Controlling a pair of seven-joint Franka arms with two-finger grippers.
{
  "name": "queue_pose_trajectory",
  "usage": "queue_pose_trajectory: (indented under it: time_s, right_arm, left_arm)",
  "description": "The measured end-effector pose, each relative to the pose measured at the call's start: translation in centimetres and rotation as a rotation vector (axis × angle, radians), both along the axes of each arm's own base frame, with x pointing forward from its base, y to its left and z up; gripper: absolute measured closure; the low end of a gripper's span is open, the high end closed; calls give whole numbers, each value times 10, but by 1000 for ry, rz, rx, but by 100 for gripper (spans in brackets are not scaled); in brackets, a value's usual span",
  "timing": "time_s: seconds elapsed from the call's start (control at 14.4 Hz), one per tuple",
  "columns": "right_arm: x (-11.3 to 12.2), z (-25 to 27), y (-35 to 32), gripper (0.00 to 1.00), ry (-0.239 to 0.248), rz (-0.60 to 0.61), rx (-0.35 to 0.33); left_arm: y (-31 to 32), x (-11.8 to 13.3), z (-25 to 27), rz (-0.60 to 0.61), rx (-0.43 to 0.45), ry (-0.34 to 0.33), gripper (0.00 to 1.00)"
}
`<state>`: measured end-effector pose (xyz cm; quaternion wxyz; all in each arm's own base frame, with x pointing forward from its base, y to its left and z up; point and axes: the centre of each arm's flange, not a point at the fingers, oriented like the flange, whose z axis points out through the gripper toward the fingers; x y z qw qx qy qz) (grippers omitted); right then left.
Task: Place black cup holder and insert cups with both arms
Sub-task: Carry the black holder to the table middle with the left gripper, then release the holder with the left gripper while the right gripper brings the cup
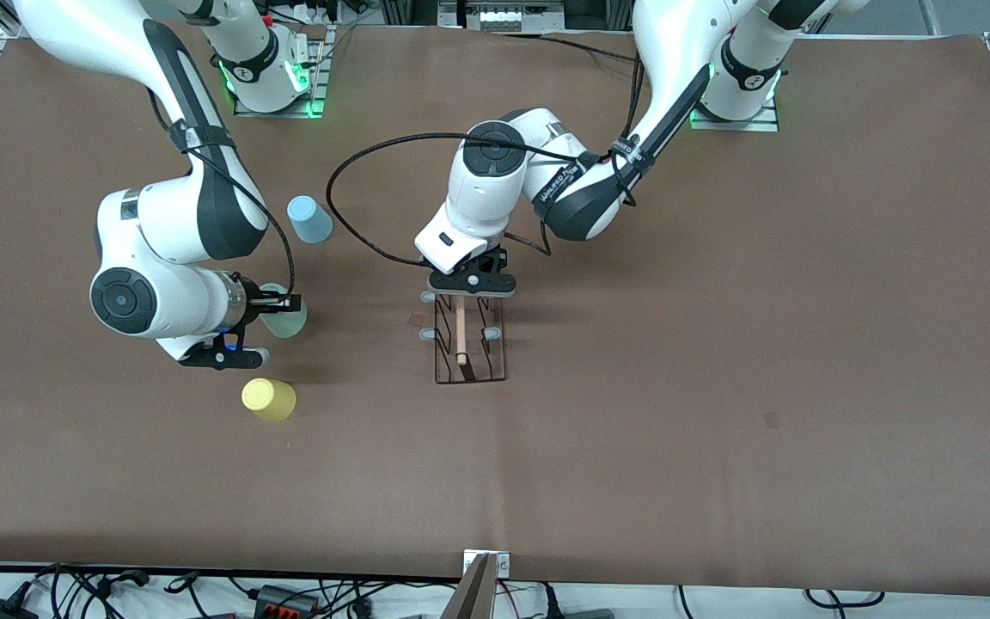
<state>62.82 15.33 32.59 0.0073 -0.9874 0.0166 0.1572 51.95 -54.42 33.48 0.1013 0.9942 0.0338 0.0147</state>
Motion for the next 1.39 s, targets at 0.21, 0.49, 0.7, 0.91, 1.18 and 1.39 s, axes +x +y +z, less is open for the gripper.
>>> queue_pose_trajectory:
  time_s: [0.21, 0.49, 0.7, 0.91, 1.18, 1.39]
  right_arm:
    - [0, 0, -1, 33, 2, -1, -1]
    - [-1, 2, 1, 33, 5, 1, 1]
    - [-5, 22, 25, 33, -19, 30, 24]
    - [-21, 48, 78, 33, -42, 51, 52]
    - [-58, 81, 170, 33, -61, 29, 87]
    - [-80, 80, 212, 33, -42, 18, 95]
  left_arm:
    - [2, 3, -6, 24, 8, 4, 81]
    - [12, 15, 19, 52, 24, -17, 49]
    - [56, 44, 76, 89, 56, -43, 38]
    - [138, 84, 118, 40, 113, -51, 27]
    - [243, 115, 127, -99, 217, 61, 6]
    - [320, 128, 125, -82, 261, 177, 0]
